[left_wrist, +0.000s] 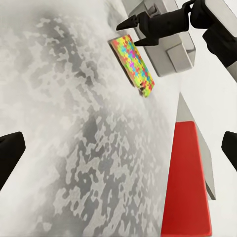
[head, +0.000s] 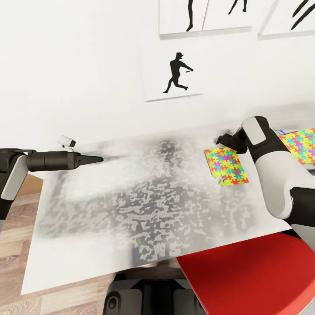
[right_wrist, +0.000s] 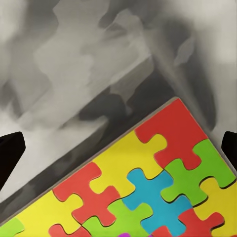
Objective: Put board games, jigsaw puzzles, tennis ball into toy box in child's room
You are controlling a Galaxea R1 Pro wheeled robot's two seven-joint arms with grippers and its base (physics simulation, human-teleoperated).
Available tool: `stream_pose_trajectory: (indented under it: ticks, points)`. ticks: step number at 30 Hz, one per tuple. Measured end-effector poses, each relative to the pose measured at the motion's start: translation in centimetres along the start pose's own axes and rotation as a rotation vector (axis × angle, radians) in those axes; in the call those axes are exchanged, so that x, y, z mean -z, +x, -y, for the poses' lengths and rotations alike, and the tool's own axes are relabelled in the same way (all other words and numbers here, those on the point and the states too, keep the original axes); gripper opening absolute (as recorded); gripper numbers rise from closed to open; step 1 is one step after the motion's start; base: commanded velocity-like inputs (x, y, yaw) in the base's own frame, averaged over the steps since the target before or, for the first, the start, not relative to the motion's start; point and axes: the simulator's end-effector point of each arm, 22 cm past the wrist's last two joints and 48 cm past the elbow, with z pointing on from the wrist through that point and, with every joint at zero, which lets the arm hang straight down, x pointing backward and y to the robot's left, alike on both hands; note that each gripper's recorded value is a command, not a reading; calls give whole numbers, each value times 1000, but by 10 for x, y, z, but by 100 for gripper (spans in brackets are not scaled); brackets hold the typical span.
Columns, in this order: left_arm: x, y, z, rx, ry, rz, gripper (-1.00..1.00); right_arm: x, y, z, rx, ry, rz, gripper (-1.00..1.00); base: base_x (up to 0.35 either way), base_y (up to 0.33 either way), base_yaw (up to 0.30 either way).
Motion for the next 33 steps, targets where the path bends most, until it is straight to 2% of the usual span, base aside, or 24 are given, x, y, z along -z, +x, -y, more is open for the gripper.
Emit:
stream_pose_trajectory:
  ticks: [33]
  points:
    - [-1,1,0,0,-1,-2,100,0,-4,9,-1,18,10,100,0,0,0]
